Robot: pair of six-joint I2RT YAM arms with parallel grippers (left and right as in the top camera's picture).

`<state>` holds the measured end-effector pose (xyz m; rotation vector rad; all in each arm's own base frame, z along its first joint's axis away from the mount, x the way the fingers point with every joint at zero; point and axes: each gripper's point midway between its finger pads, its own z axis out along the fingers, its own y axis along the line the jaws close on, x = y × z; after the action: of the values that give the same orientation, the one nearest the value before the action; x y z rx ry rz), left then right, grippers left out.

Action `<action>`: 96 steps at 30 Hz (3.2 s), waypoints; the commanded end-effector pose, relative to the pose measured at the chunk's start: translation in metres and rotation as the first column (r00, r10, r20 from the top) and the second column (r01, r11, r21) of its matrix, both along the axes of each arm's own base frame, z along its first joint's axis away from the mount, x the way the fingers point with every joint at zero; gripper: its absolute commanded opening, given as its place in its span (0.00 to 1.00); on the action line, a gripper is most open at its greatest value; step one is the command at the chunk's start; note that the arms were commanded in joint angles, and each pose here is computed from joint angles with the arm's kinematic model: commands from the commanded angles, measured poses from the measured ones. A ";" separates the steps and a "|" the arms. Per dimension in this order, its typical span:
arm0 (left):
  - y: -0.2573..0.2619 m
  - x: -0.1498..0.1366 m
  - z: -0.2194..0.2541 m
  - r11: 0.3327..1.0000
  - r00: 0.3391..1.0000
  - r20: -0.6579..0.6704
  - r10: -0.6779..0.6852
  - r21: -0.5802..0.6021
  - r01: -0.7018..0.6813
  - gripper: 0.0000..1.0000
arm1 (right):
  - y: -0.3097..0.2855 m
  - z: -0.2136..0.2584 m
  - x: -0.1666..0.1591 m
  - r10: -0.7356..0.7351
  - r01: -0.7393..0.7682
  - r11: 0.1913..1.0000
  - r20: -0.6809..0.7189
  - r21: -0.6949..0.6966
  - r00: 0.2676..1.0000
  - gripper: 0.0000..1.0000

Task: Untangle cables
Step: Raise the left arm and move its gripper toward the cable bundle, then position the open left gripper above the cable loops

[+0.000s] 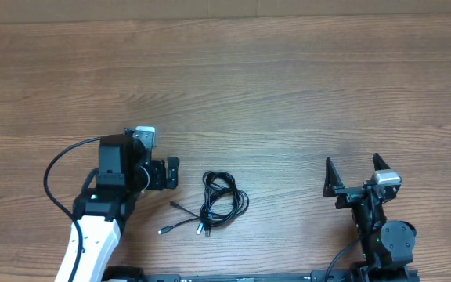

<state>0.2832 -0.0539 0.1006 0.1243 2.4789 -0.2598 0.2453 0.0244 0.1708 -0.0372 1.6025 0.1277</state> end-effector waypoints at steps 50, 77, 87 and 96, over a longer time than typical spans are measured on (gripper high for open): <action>-0.041 -0.016 0.041 0.988 0.991 -0.097 -0.091 0.118 0.102 1.00 | 0.000 -0.001 0.000 -0.002 0.002 1.000 0.007 -0.004 1.000 1.00; -0.041 -0.015 0.041 0.988 0.992 -0.091 -0.092 0.116 0.102 1.00 | 0.000 -0.001 0.000 -0.002 0.002 1.000 0.007 -0.004 1.000 1.00; -0.042 -0.013 0.043 0.988 0.992 -0.083 -0.092 0.114 0.101 1.00 | 0.000 -0.001 0.000 -0.002 0.002 1.000 0.007 -0.004 1.000 1.00; -0.042 -0.012 0.043 0.988 0.993 -0.079 -0.092 0.114 0.101 0.99 | 0.000 -0.001 0.000 -0.002 0.002 1.000 0.007 -0.004 1.000 1.00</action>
<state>0.2644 -0.0942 0.1348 0.3075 2.5889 -0.1638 0.2453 0.0245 0.1709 -0.0375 1.6017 0.1280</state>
